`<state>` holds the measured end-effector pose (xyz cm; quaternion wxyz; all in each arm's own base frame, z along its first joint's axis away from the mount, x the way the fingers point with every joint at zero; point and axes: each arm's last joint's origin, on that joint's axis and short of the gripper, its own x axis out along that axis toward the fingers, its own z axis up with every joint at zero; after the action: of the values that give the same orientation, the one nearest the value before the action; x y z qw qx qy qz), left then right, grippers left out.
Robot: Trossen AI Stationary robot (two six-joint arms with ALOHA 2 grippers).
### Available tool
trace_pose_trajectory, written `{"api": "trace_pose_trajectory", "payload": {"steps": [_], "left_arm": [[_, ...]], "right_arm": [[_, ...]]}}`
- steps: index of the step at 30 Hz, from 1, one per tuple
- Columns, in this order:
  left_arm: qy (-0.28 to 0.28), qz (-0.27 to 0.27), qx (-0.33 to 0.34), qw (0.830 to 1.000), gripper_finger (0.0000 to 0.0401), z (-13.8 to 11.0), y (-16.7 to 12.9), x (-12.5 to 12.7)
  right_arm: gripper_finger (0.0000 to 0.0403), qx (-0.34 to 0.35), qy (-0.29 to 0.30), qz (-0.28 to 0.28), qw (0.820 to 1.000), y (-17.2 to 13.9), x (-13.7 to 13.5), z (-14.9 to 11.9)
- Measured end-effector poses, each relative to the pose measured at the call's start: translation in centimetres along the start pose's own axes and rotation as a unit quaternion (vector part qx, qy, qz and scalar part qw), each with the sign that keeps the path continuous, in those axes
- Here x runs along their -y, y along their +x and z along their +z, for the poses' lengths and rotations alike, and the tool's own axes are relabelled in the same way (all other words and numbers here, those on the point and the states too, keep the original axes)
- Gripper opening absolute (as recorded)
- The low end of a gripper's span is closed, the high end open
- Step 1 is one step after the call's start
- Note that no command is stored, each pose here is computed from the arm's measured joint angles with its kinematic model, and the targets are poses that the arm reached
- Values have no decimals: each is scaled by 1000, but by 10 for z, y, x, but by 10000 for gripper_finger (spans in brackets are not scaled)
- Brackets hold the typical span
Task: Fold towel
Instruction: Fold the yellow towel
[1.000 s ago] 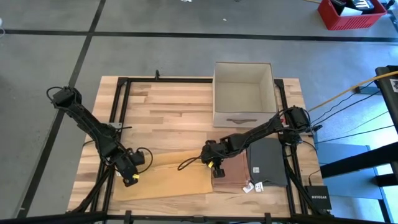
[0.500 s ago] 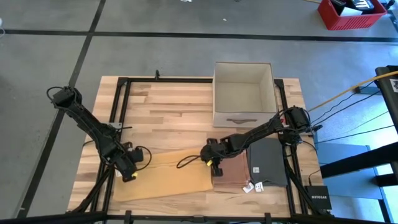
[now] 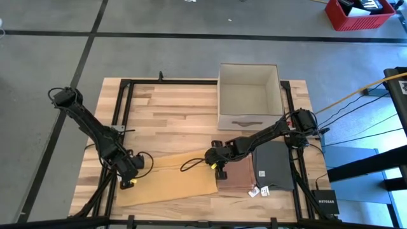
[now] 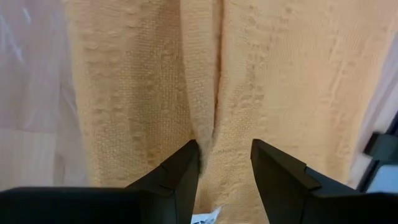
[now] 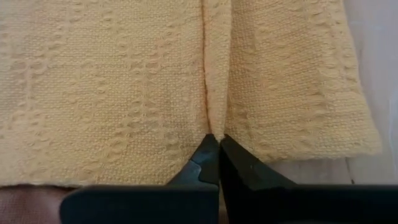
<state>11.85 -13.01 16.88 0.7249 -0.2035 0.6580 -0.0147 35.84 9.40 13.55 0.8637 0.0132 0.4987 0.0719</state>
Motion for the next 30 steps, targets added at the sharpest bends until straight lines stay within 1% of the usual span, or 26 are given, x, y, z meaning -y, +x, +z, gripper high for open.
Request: {"api": "trace_pose_trajectory", "payload": {"steps": [2, 5, 10, 15, 20, 24, 27, 30], "left_arm": [[12, 6, -4, 1000, 138, -2, 4, 0], [10, 17, -14, 1000, 138, -7, 13, -5], [-1, 1, -28, 1000, 138, -9, 17, -5], [23, -31, -25, 999, 138, -10, 18, 0], [10, -21, -30, 999, 138, -15, 29, -10], [6, -25, -30, 999, 137, -16, 31, -13], [8, -41, -31, 999, 122, -16, 30, -11], [11, -67, -36, 997, 88, -16, 27, -8]], "right_arm": [[3, 0, 0, 0, 1000, 0, 0, 0], [2, 0, 0, -1, 1000, 0, 0, 0], [3, 0, 0, -1, 1000, 0, 0, 0], [4, 2, -1, -9, 1000, 0, 1, 0], [4, 2, -2, -13, 1000, 0, 1, 0], [5, 2, -3, -14, 1000, 0, 1, 0], [5, 2, -3, -14, 1000, 0, 1, 0], [5, 2, -3, -14, 1000, 0, 1, 0]]}}
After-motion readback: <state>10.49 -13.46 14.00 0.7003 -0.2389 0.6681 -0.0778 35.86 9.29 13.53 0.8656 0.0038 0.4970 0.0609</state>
